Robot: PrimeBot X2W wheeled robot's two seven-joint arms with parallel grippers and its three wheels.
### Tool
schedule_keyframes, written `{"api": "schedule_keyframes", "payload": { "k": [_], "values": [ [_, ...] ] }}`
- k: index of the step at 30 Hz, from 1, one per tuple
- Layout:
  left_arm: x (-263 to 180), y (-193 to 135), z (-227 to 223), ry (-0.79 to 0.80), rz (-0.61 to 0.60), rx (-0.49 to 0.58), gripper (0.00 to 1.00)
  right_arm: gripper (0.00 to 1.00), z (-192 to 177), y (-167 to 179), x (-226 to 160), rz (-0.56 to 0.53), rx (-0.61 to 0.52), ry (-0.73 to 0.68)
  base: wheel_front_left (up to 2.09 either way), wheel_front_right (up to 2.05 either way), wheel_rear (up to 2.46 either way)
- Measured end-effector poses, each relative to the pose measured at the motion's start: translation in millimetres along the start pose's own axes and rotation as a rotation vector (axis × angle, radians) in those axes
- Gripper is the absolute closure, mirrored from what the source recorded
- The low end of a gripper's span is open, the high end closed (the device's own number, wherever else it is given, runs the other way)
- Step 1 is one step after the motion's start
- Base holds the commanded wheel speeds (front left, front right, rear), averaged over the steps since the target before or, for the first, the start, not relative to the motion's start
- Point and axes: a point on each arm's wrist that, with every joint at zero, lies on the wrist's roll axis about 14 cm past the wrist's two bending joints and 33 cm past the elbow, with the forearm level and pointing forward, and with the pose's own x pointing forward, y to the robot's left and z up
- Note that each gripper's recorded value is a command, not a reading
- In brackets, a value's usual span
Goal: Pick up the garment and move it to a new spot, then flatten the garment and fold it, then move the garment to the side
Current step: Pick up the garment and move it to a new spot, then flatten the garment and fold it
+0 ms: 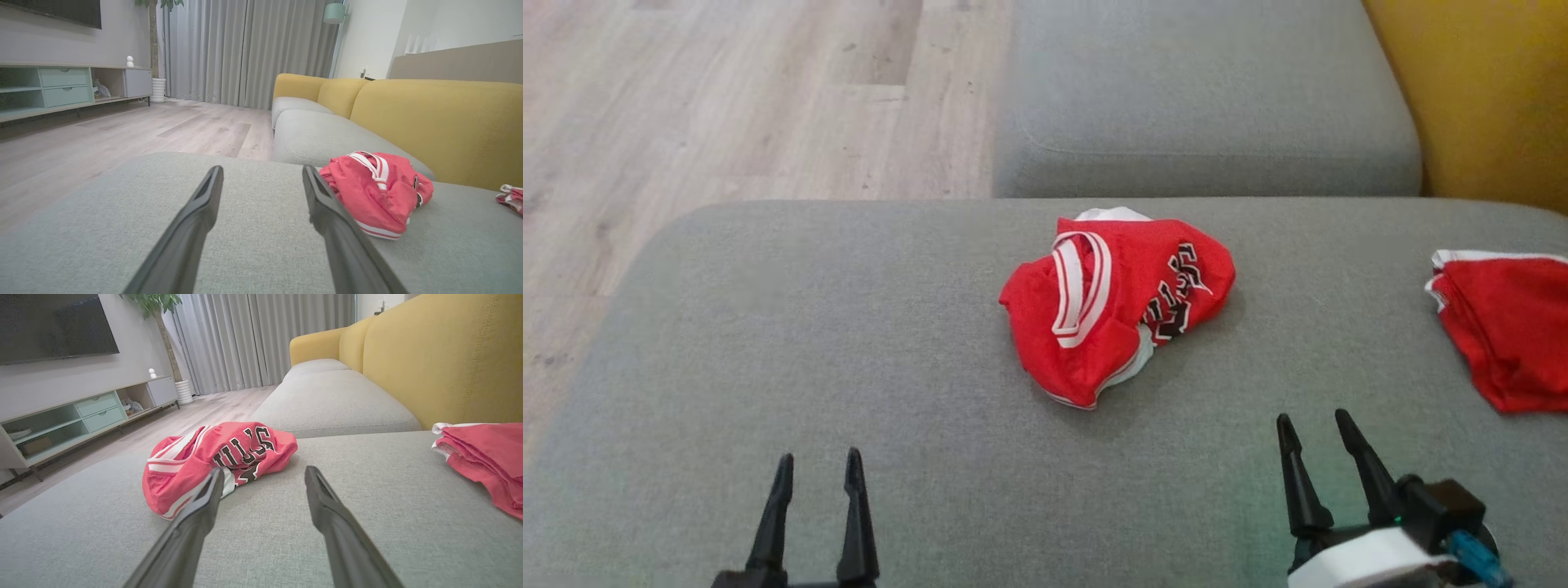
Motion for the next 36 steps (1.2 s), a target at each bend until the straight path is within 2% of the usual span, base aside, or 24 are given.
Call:
{"api": "schedule_keyframes", "payload": {
  "k": [8,36],
  "values": [
    [-7,3,-2,0.002,0.015,0.020,0.00,0.00,0,5,-3,0.013,-0.002,-0.001,0.00,0.00,0.00],
    [11,-16,-15,0.049,-0.057,0.058,0.00,0.00,-8,-17,-20,-0.071,0.024,0.014,0.00,0.00,0.00]
  ]
}}
